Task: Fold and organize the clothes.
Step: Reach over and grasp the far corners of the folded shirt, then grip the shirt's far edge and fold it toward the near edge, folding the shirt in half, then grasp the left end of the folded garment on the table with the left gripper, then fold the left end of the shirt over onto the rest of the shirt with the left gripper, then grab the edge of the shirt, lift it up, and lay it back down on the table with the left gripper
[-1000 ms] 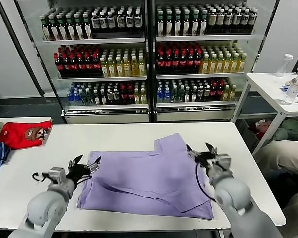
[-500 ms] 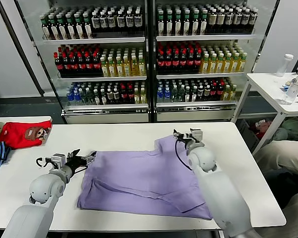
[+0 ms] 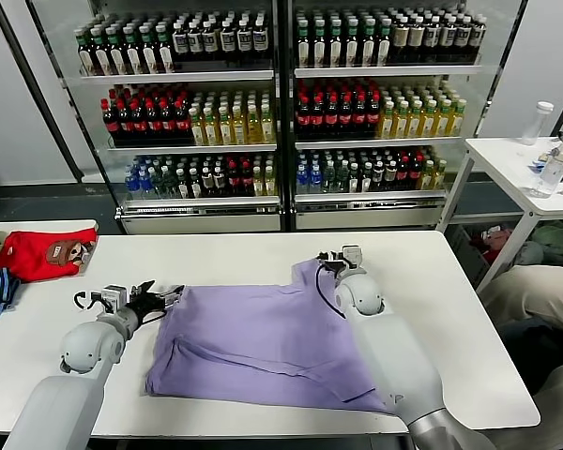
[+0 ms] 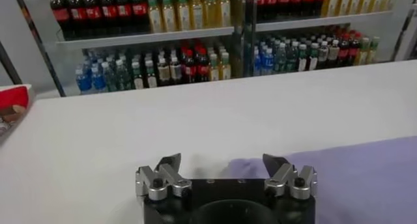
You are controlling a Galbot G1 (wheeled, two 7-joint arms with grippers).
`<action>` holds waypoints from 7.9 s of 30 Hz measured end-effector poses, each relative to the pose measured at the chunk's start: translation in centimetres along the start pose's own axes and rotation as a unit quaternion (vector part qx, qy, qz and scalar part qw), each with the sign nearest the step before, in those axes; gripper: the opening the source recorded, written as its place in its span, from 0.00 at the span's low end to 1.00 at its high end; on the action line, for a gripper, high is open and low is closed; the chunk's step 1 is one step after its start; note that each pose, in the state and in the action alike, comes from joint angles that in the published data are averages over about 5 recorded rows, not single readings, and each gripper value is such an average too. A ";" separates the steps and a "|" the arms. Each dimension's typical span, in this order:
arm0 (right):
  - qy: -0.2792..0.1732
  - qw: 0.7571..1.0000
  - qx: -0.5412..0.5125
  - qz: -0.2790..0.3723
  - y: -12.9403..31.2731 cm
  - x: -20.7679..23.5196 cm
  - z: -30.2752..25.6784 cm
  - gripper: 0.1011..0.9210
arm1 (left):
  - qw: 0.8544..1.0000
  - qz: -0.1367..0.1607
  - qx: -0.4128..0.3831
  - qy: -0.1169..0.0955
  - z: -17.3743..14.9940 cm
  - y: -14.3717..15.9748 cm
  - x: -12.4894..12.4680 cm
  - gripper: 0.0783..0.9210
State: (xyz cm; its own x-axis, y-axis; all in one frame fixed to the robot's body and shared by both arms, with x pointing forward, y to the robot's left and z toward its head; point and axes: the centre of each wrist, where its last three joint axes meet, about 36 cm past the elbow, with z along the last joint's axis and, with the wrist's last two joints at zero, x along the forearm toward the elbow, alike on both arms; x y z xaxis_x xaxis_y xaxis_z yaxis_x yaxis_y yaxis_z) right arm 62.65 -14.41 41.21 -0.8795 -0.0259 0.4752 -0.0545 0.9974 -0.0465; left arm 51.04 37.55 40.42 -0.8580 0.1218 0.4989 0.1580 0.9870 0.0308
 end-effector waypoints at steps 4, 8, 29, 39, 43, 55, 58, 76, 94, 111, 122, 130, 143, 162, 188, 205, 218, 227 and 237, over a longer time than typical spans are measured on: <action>0.003 1.000 -0.003 0.002 0.1 -0.2 0.0 0.69 | 1.000 0.005 -0.002 0.005 0.1 0.2 0.0 0.78; 0.007 1.000 -0.006 0.002 0.2 -0.4 0.0 0.55 | 1.000 0.011 -0.001 0.007 0.3 0.1 -0.1 0.64; -0.030 0.999 -0.003 -0.010 -0.5 2.0 -0.5 0.02 | 1.000 0.019 0.004 -0.001 0.6 -0.2 0.4 0.02; -0.068 0.997 -0.014 -0.019 -3.3 9.3 0.1 0.02 | 0.999 0.025 0.013 -0.033 1.1 -1.0 3.7 0.01; -0.077 0.997 -0.013 -0.024 -4.1 12.4 1.2 0.02 | 0.999 0.028 0.015 -0.042 1.9 -1.5 5.0 0.01; -0.074 0.997 -0.008 -0.038 -4.7 19.2 5.3 0.02 | 0.998 0.030 0.020 -0.052 4.5 -2.6 8.1 0.01; -0.069 0.997 -0.006 -0.039 -4.5 20.1 6.3 0.02 | 0.998 0.030 0.020 -0.053 5.0 -2.8 8.7 0.01; -0.061 0.997 0.009 -0.037 -5.0 24.1 8.2 0.02 | 0.998 0.030 0.012 -0.048 6.3 -3.9 11.1 0.01; -0.042 0.998 0.027 -0.037 -4.9 26.4 10.0 0.29 | 0.999 0.010 -0.021 -0.031 6.2 -4.1 12.3 0.23; -0.056 0.997 0.042 -0.028 -4.7 29.8 10.3 0.85 | 0.999 -0.031 0.021 -0.035 6.6 -7.8 14.0 0.80; -0.057 0.997 0.051 -0.023 -4.4 30.2 10.7 0.88 | 0.996 -0.040 0.079 -0.020 7.0 -9.4 13.0 0.88; -0.057 0.997 0.056 -0.023 -4.1 30.0 10.9 0.88 | 0.995 -0.050 0.089 0.006 7.4 -9.9 12.3 0.88; -0.055 0.996 0.063 -0.021 -4.0 29.8 11.2 0.88 | 0.994 -0.054 0.095 0.020 7.7 -11.1 12.2 0.50; -0.055 0.996 0.070 -0.023 -3.8 29.8 11.3 0.88 | 0.993 -0.120 0.015 -0.010 5.8 -9.4 13.9 0.05; -0.068 0.995 0.075 -0.018 -4.1 30.6 10.7 0.88 | 0.992 -0.047 0.067 -0.095 0.3 -8.8 17.7 0.05; -0.105 0.991 0.078 -0.009 -4.9 32.9 9.0 0.88 | 0.984 0.092 0.127 -0.080 0.8 -19.3 13.7 0.05; -0.111 0.991 0.077 -0.016 -4.7 33.0 8.6 0.88 | 0.984 0.097 0.118 -0.093 0.1 -21.9 12.7 0.44; -0.115 0.990 0.077 -0.021 -4.4 32.7 8.5 0.88 | 0.988 0.036 0.098 -0.112 0.0 -18.1 15.0 0.75; -0.115 0.990 0.085 -0.019 -4.5 32.9 8.8 0.88 | 0.995 -0.042 0.086 -0.038 4.8 -13.7 14.4 0.88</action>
State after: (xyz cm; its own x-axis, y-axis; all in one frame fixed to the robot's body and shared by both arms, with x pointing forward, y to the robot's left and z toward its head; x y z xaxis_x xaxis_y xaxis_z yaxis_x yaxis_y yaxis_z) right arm 29.82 -20.38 49.30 -0.9585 -0.0979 0.2677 -0.1517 0.9704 -0.1881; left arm 34.15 26.26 43.02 -0.9003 0.0385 0.4335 0.0028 0.9966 -0.0827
